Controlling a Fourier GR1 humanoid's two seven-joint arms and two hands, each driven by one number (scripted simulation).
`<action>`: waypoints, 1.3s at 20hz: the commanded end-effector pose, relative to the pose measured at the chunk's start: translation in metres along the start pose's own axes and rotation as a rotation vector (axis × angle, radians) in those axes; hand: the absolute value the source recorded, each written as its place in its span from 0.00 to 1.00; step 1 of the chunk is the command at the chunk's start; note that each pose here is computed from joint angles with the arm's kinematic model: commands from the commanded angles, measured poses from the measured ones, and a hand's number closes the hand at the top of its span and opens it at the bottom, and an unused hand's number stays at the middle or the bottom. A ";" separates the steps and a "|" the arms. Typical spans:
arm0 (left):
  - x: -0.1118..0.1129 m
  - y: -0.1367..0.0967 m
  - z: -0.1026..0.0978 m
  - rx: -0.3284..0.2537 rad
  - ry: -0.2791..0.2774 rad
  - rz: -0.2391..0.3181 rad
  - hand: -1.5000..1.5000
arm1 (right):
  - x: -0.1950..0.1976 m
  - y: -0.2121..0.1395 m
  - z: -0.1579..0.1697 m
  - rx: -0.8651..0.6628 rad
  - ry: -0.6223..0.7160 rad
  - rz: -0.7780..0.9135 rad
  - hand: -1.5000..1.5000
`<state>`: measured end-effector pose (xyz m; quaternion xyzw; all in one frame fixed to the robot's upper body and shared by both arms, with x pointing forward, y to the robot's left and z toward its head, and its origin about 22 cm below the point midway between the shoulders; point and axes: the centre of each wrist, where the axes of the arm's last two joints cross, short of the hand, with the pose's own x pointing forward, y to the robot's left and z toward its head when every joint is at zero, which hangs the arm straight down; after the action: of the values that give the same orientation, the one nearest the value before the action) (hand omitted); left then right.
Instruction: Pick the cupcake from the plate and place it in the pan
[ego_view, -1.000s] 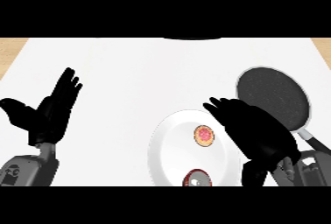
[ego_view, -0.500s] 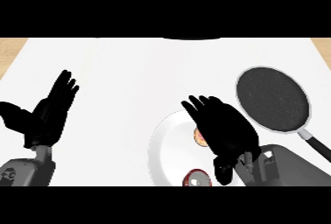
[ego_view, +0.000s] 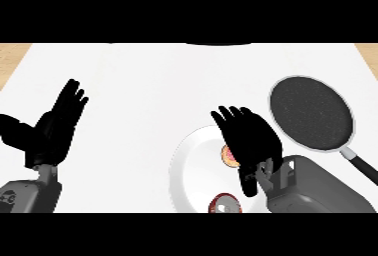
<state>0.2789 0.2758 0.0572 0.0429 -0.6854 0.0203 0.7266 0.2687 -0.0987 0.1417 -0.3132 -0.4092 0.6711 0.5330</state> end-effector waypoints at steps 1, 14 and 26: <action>-0.001 -0.010 -0.003 0.003 -0.011 0.003 0.50 | -0.010 0.005 -0.011 0.028 0.071 0.007 0.00; 0.002 -0.008 -0.001 -0.004 -0.018 -0.014 0.50 | -0.012 0.034 -0.041 0.051 0.060 0.011 0.00; 0.005 0.001 -0.009 -0.019 -0.009 0.003 0.50 | -0.012 0.055 -0.069 0.055 -0.024 -0.009 1.00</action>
<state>0.2794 0.2764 0.0609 0.0414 -0.6884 0.0188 0.7239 0.3031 -0.0967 0.0573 -0.2968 -0.3762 0.6765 0.5592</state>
